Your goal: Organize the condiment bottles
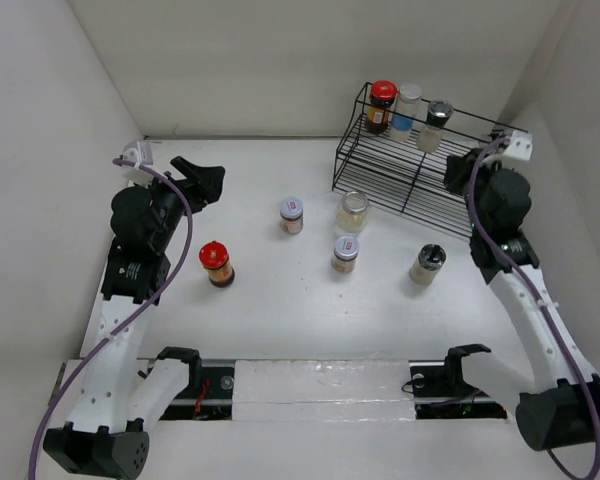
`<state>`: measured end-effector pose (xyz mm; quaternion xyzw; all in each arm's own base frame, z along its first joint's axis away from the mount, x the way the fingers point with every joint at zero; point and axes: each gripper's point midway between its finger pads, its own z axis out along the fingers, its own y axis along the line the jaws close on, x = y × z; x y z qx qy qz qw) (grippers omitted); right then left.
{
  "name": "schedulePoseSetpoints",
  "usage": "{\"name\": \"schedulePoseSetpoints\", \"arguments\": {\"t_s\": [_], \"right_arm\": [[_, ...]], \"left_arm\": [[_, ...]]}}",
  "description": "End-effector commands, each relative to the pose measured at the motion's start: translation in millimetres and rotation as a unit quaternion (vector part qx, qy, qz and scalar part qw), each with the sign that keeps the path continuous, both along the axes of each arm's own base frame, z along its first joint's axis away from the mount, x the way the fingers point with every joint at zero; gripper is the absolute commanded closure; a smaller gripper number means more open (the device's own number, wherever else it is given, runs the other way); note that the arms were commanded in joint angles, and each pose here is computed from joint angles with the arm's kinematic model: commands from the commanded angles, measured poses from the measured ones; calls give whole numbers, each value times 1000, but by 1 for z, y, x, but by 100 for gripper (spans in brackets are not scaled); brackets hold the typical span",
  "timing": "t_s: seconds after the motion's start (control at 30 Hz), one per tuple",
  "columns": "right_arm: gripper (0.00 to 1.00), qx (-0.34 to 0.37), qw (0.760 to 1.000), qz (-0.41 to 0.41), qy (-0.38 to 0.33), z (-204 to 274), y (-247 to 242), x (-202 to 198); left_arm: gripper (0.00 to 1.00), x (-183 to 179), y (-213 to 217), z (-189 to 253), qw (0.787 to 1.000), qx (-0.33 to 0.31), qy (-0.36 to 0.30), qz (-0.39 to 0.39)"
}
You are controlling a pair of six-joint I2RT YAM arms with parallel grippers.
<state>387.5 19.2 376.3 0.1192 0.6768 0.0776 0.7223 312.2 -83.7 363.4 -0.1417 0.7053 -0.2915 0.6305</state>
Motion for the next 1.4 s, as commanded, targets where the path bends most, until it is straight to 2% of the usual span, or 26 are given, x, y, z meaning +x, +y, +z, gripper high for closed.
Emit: {"name": "schedulePoseSetpoints", "arguments": {"t_s": [0.0,0.03,0.13,0.17,0.27,0.4,0.5,0.67,0.77,0.83,0.87,1.07,1.17,1.23,1.3,1.33,1.37], "right_arm": [[71,39,998,-27,43,-63,2,-8],[55,40,995,-23,83,-87,3,-19],[27,20,987,-16,156,-126,6,-47],[15,10,986,-9,166,-135,8,-60],[5,3,977,-2,214,-166,8,-81],[0,9,965,16,261,-192,14,-96],[0,-4,948,1,319,-220,7,-108],[0,-2,932,15,363,-251,14,-110],[8,-7,927,13,376,-260,15,-108],[11,-10,934,-4,358,-254,10,-100],[15,-10,934,-4,356,-255,10,-100],[31,-16,931,-16,365,-261,6,-95],[36,-19,936,-4,351,-247,12,-89],[36,-17,951,-2,307,-208,14,-78],[37,-5,969,11,248,-165,22,-67],[38,2,983,20,180,-117,27,-54],[38,8,989,21,147,-92,28,-49]], "left_arm": [[26,2,-2,7,1000,-1,-15,-2],[26,2,-2,7,1000,-1,-15,-2],[27,2,0,5,1000,-1,-10,3],[27,2,0,5,1000,-1,-10,3],[27,2,-3,7,1000,-1,-14,-5],[27,4,-3,4,1000,-1,-10,-5],[27,2,-3,7,1000,-1,-14,-5],[27,1,-4,9,1000,-2,-19,-9],[27,-1,-4,12,1000,-3,-23,-9],[27,2,-4,5,1000,-1,-14,-9],[27,2,-4,5,1000,-1,-14,-9],[27,1,-6,7,1000,-2,-19,-15],[27,1,-6,7,1000,-2,-19,-15],[27,1,-6,7,1000,-2,-19,-15],[27,4,-6,4,1000,-2,-14,-15],[27,4,-6,4,1000,-2,-14,-15],[27,4,-8,4,1000,-2,-14,-19]]}}
